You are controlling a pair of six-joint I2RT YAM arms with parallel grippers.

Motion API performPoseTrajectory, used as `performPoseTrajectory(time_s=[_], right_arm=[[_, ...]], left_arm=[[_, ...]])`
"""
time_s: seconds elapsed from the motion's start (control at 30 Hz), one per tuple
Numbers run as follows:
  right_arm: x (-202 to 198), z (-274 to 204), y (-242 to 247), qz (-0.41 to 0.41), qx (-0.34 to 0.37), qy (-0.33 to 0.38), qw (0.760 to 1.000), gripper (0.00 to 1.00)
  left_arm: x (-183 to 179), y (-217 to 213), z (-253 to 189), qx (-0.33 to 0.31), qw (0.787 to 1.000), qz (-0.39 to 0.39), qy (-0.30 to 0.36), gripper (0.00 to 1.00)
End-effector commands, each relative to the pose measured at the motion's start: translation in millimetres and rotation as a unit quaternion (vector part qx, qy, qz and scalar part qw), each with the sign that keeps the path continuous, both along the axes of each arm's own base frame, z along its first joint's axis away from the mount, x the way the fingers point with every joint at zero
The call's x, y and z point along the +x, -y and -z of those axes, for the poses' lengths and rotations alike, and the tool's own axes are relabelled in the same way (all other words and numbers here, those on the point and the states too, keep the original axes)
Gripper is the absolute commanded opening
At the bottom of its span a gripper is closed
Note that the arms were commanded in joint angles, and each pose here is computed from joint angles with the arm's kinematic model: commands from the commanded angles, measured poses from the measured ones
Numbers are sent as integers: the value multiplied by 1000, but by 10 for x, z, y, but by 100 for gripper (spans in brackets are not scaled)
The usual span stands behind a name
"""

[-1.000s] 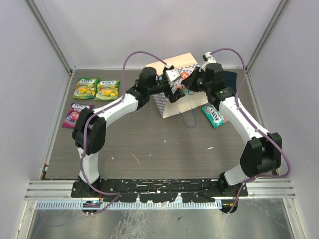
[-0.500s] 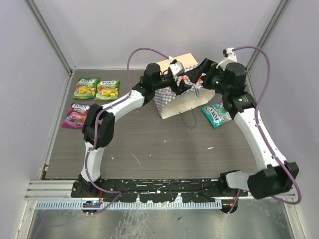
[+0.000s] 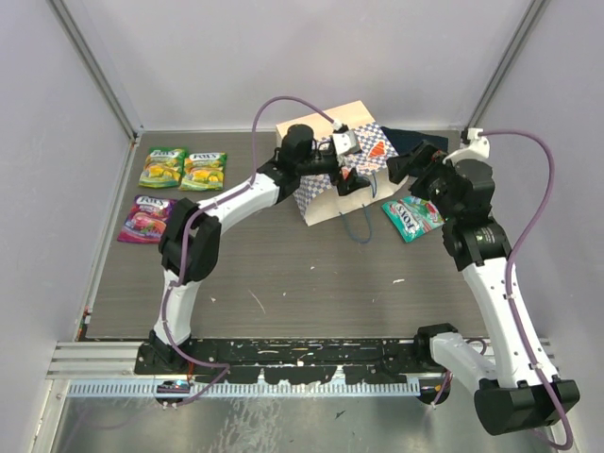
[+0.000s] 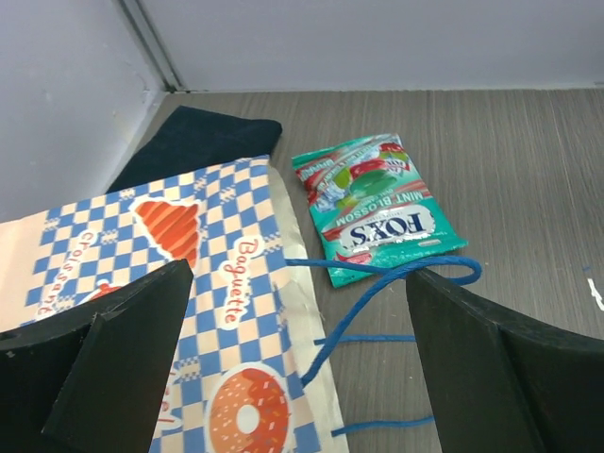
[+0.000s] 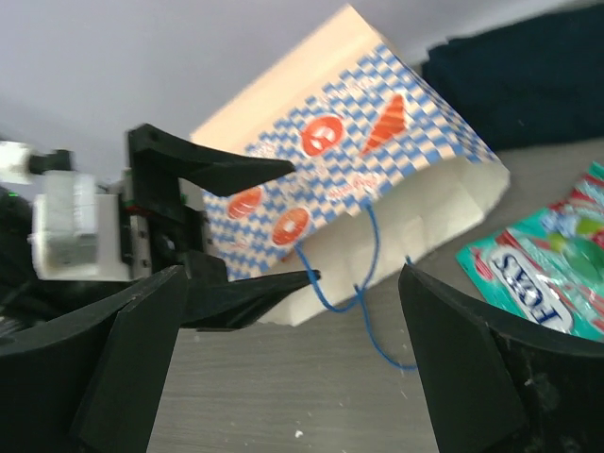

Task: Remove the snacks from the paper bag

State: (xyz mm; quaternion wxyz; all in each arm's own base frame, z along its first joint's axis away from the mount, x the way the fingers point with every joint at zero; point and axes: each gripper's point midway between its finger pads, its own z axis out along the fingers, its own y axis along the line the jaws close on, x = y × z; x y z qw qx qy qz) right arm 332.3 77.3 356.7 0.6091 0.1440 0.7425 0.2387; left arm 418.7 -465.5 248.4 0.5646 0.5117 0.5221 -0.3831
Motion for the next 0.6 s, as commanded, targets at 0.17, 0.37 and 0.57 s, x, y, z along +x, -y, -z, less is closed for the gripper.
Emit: performPoseTrajectory(time_s=[0.17,0.37,0.57], right_arm=[[-75,565,276,50,28,-60,997,100],[-162,1033,324,77,58,-93,991,100],[-97,1800,-41,39,241,-121,962,93]], left_arm=[[-177,220,-64,53,996,3,69,59],[90,166,-263,52,994,-81,42,0],[275,37,-628,30,986,-165,-1,0]])
